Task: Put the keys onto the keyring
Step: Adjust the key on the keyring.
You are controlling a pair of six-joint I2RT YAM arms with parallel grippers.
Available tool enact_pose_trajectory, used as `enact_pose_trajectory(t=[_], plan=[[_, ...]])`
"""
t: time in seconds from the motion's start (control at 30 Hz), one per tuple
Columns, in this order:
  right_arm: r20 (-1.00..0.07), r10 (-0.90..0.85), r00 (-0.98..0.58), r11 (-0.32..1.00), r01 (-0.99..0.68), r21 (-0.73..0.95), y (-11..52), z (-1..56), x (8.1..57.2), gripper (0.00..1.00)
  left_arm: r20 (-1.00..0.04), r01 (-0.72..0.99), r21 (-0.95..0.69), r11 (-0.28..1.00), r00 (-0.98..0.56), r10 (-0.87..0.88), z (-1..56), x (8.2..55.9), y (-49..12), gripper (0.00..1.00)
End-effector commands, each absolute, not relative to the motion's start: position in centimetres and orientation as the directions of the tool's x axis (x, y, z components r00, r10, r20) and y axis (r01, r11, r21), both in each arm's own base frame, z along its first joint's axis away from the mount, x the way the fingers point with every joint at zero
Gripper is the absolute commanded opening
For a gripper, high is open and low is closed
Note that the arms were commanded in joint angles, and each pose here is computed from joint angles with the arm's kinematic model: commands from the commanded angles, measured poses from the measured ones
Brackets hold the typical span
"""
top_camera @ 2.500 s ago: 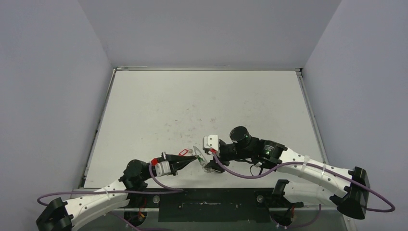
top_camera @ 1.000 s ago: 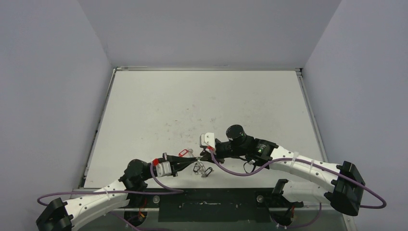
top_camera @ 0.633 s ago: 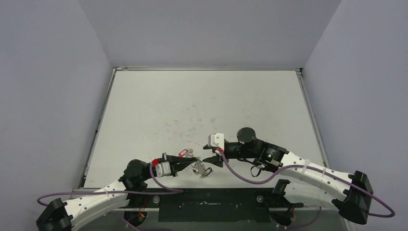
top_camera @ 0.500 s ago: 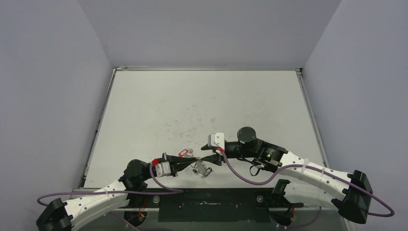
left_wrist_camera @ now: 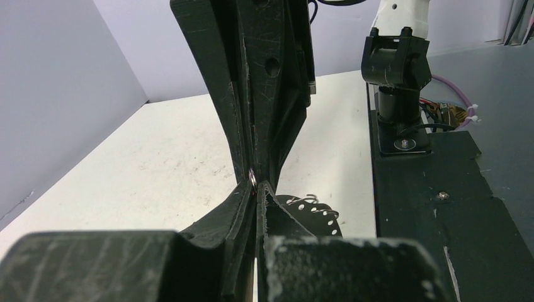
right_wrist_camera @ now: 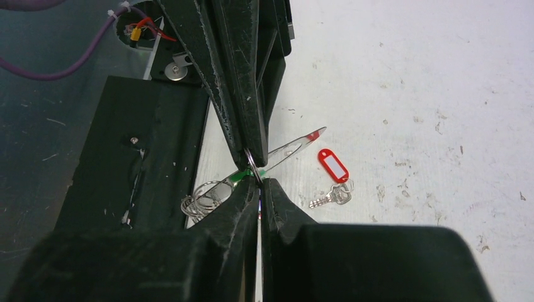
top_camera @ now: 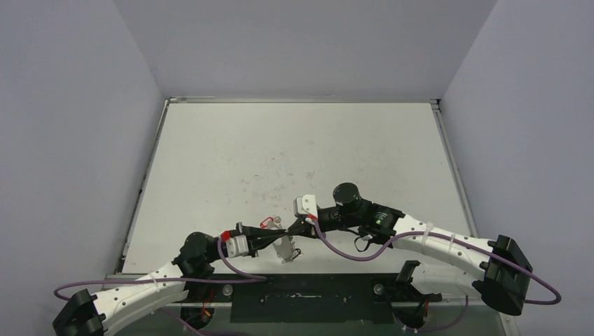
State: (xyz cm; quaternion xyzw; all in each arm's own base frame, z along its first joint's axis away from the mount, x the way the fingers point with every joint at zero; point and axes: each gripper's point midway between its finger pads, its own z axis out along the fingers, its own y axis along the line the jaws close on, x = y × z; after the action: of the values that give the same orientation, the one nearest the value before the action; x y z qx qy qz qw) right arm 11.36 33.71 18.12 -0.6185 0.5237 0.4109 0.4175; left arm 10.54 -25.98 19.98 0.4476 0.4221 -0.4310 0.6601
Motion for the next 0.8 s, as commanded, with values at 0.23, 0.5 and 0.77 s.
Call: enact_pose_trajectory(t=[0.23, 0.5, 0.77], plan=[[-0.961, -0.218, 0.169, -0.084, -0.984, -0.154, 34.1, 22.0, 11.8, 0.0, -0.936, 0.945, 0.23, 0.232, 0.28, -0.212, 19.6, 10.2, -25.6, 0.03], [-0.905, -0.42, 0.062, 0.033, -0.996, -0.083, 32.3, 20.2, 13.3, 0.0, -0.954, 0.939, 0.208, 0.273, 0.256, -0.156, 19.0, 11.0, -25.3, 0.23], [-0.8, -0.599, -0.022, 0.136, -0.988, -0.075, 29.5, 18.2, 14.2, 0.0, -0.962, 0.927, 0.216, 0.306, 0.256, -0.096, 18.6, 11.8, -25.0, 0.27]])
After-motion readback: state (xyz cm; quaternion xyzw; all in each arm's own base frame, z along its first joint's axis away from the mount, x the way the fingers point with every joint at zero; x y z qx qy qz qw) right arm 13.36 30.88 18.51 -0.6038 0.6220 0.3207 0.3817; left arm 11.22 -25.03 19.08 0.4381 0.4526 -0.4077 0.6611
